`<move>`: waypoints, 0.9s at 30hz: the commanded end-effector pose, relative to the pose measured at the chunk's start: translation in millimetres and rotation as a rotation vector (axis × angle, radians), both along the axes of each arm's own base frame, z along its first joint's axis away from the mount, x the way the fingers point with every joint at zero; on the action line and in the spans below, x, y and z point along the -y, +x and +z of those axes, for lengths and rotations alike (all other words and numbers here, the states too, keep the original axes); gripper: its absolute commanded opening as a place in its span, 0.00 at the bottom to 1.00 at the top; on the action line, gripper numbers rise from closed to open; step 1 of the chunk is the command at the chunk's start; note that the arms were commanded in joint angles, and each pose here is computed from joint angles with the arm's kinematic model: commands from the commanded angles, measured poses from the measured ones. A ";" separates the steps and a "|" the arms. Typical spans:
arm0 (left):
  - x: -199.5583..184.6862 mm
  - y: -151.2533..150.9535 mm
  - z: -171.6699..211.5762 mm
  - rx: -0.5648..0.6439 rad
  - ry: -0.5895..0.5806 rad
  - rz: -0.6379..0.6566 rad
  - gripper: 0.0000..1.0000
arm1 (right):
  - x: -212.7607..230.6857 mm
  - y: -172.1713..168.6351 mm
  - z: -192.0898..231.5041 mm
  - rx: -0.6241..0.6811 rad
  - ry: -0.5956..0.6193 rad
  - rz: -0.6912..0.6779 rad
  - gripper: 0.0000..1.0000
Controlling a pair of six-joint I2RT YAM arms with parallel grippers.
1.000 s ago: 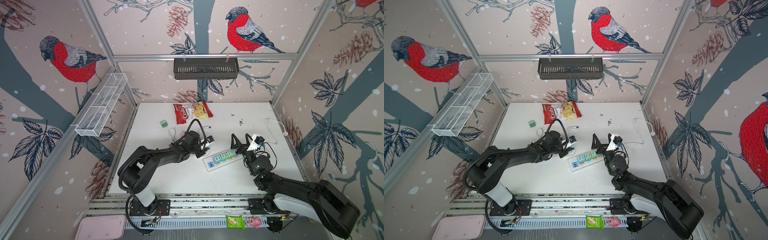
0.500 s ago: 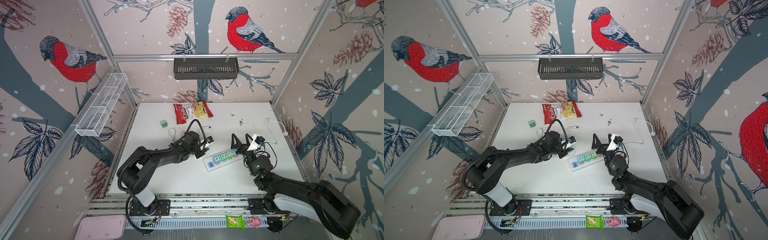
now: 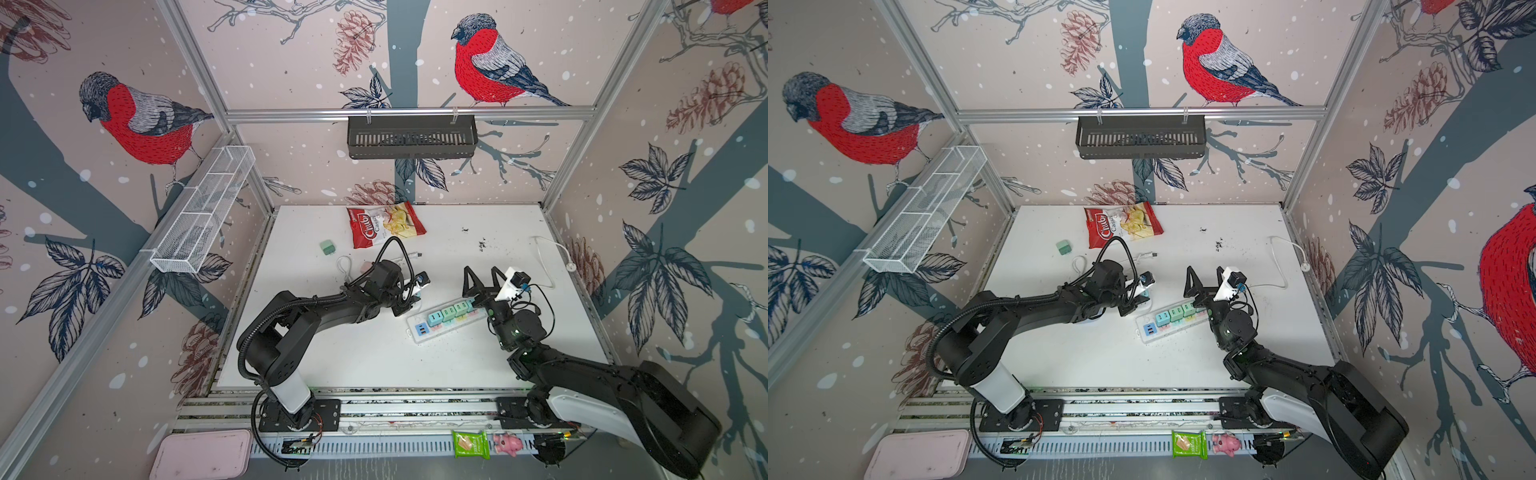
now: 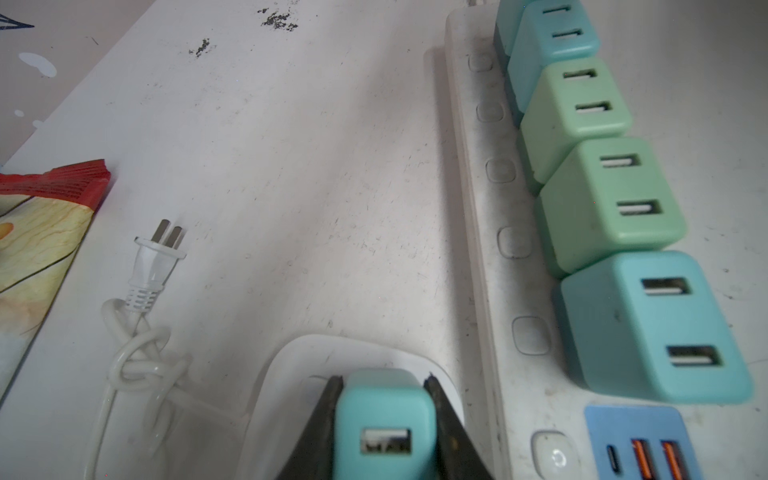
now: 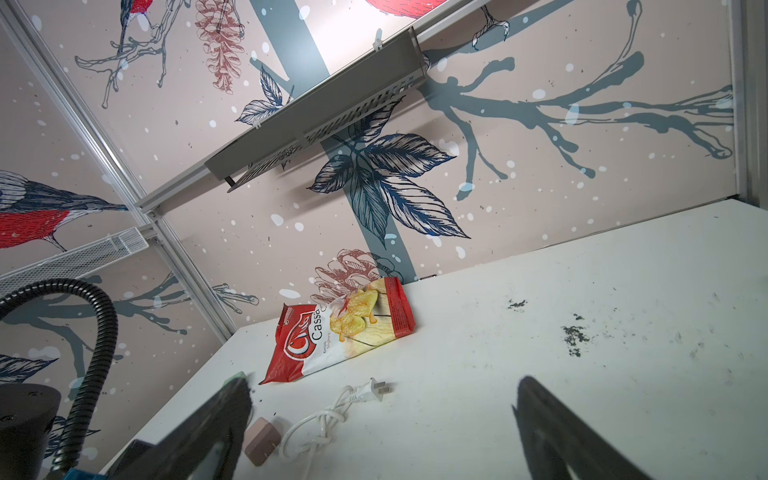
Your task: Insert the plug
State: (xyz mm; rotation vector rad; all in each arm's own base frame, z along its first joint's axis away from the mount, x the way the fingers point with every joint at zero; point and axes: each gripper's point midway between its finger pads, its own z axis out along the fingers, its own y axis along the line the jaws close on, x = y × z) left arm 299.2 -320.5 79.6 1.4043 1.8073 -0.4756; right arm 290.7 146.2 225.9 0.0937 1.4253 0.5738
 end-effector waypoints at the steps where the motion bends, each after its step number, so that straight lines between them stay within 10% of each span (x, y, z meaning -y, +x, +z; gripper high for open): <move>1: 2.6 -16.1 -7.9 -0.060 0.017 -0.061 0.00 | -1.4 0.3 3.2 0.001 0.014 0.009 1.00; 27: 10.3 -12.3 -39.0 -0.316 0.010 -0.004 0.00 | -12.5 2.7 1.5 -0.016 0.040 0.087 1.00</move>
